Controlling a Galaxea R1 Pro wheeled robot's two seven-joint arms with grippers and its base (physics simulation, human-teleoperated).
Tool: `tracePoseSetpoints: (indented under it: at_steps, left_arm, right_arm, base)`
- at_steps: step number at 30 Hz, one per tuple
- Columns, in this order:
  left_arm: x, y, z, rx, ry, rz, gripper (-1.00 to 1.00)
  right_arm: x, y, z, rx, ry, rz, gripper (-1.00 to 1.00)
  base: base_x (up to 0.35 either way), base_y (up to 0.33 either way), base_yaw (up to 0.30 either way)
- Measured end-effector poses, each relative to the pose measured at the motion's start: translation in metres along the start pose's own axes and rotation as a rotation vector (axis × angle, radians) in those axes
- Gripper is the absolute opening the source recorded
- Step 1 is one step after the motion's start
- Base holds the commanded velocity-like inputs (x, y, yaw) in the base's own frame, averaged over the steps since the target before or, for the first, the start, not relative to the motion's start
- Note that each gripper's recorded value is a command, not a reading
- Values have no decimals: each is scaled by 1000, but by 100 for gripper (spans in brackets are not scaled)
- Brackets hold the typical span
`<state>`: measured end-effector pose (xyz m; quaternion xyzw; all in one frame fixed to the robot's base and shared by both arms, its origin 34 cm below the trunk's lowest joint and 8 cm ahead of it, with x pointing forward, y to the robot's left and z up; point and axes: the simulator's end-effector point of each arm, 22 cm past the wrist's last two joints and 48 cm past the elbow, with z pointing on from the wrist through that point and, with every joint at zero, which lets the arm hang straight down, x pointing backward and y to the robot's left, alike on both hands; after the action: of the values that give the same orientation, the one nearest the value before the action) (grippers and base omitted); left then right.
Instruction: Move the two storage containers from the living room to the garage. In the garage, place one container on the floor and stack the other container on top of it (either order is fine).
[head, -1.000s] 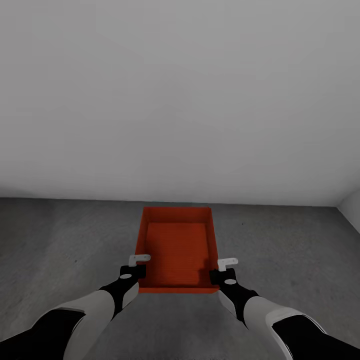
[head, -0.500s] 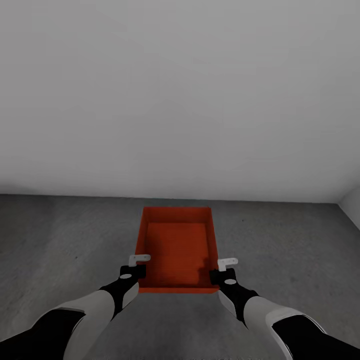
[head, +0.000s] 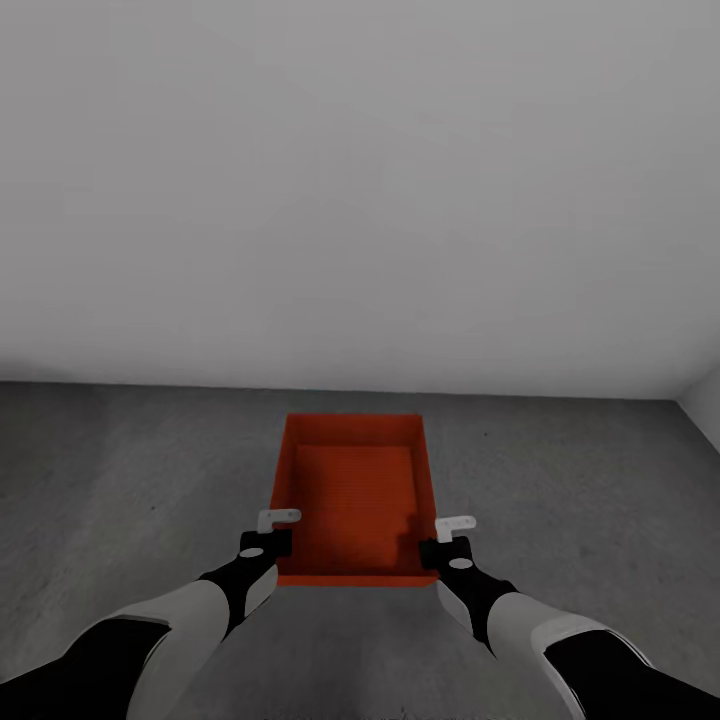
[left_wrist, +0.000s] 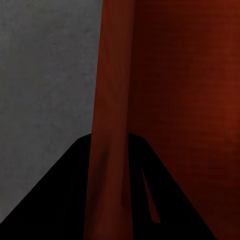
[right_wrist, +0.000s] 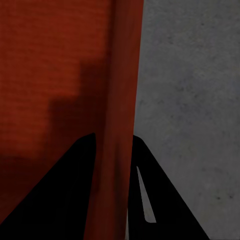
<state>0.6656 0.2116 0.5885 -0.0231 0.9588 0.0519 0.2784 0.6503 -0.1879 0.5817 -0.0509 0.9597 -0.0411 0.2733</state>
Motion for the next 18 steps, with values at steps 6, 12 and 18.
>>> tracePoseSetpoints:
  at_steps: [6,12,18]
  left_arm:
    - [6,0,3,0,10,1,-100]
    - [11,0,5,0,19,2,-100]
    - [17,-1,8,0,29,3,-100]
  right_arm:
    - [5,1,2,-1,10,0,-100]
    - [11,2,5,-2,19,-1,-100]
    - [16,2,7,-3,29,-1,-100]
  base:
    - [0,0,0]
    - [0,0,0]
    - [0,0,0]
